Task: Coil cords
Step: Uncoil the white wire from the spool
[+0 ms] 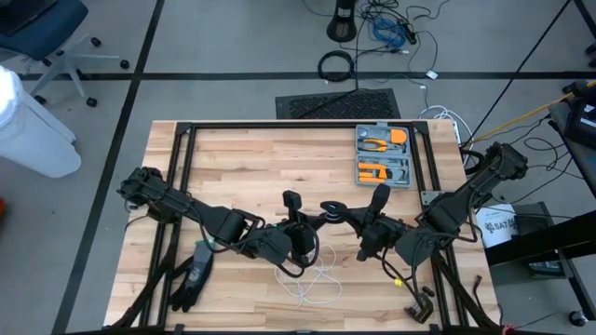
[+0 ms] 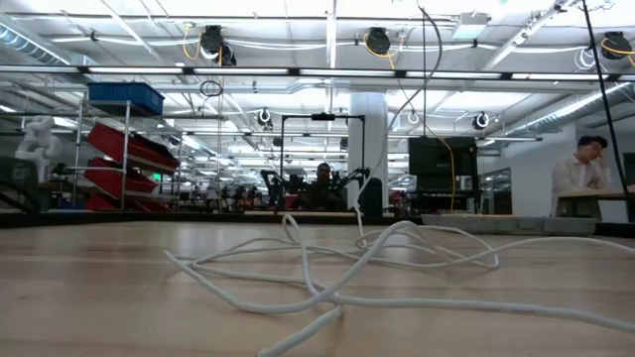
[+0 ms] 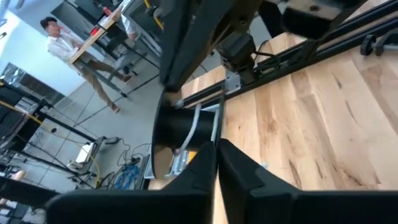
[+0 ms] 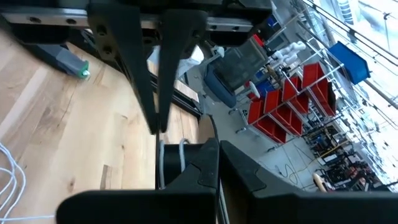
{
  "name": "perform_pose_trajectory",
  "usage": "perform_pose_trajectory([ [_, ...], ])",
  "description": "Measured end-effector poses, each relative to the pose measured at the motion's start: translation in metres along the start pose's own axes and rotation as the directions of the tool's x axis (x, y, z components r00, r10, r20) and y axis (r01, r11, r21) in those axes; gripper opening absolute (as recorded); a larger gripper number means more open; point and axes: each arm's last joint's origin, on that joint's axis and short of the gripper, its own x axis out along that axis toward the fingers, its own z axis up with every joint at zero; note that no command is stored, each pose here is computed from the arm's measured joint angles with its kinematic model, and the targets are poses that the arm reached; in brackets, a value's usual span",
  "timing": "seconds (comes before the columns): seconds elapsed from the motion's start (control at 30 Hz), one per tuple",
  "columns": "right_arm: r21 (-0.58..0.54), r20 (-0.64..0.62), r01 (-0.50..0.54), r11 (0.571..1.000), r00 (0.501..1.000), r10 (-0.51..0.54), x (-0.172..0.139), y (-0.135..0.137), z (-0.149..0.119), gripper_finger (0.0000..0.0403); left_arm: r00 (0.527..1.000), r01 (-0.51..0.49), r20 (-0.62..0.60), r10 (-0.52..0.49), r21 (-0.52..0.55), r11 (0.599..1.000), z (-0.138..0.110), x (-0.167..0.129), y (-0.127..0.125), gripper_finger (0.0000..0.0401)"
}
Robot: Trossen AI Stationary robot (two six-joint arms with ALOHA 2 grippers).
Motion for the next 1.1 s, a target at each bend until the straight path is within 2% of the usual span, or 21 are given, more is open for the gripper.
perform_pose_trajectory([
  [0.4, 0.026, 0.016, -0.048, 0.999, 0.999, 0.047, 0.0, 0.001, 0.0, 0.0005, 1.0, 0.006, -0.013, -0.005, 0.02, 1.0, -0.001, -0.001, -0.001, 0.0004],
  [0.83, 0.065, 0.031, -0.086, 0.994, 0.996, 0.084, -0.011, 0.001, -0.001, 0.0092, 0.999, 0.028, -0.022, -0.026, 0.112, 0.993, -0.001, -0.01, -0.012, 0.0002],
  [1.1, 0.088, 0.014, -0.175, 0.981, 0.985, 0.174, -0.014, -0.001, -0.008, 0.0109, 0.999, 0.046, -0.006, -0.045, 0.165, 0.985, 0.002, -0.016, -0.017, 0.0001],
])
